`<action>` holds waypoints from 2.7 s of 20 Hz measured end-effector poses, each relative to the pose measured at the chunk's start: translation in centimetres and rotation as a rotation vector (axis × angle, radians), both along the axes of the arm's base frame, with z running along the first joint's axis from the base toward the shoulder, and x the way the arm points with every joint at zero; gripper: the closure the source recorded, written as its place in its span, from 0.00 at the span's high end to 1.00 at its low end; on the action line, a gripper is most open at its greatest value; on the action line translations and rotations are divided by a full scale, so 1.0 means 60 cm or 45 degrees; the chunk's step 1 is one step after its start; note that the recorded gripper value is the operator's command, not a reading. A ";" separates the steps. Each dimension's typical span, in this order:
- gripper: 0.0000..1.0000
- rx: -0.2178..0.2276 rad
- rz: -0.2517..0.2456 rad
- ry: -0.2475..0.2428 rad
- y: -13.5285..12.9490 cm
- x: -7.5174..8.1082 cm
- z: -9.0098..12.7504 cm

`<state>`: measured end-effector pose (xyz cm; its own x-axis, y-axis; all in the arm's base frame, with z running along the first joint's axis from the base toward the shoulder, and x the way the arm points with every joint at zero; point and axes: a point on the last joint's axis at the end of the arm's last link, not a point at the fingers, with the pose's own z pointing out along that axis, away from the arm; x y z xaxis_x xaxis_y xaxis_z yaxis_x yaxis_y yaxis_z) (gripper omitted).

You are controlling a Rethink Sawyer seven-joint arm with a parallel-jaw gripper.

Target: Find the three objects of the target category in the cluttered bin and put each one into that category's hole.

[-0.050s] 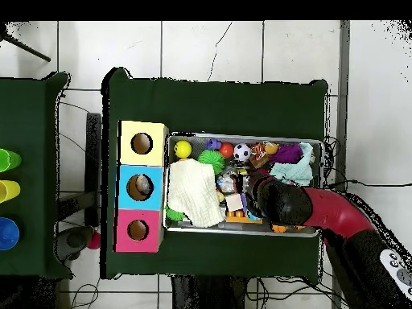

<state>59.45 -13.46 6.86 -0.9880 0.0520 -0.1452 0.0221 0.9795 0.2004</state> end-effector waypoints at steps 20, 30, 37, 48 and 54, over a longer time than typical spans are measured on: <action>1.00 0.106 0.029 0.090 0.013 -0.043 -0.146; 1.00 0.114 0.025 0.094 0.016 -0.044 -0.149; 1.00 0.091 0.056 0.083 0.023 -0.039 -0.142; 1.00 -0.016 0.148 0.036 0.046 0.004 -0.077; 1.00 -0.057 0.162 0.009 0.042 0.020 -0.050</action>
<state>60.62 -10.96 3.89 -0.9872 -0.0801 -0.1377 -0.1016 0.9824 0.1569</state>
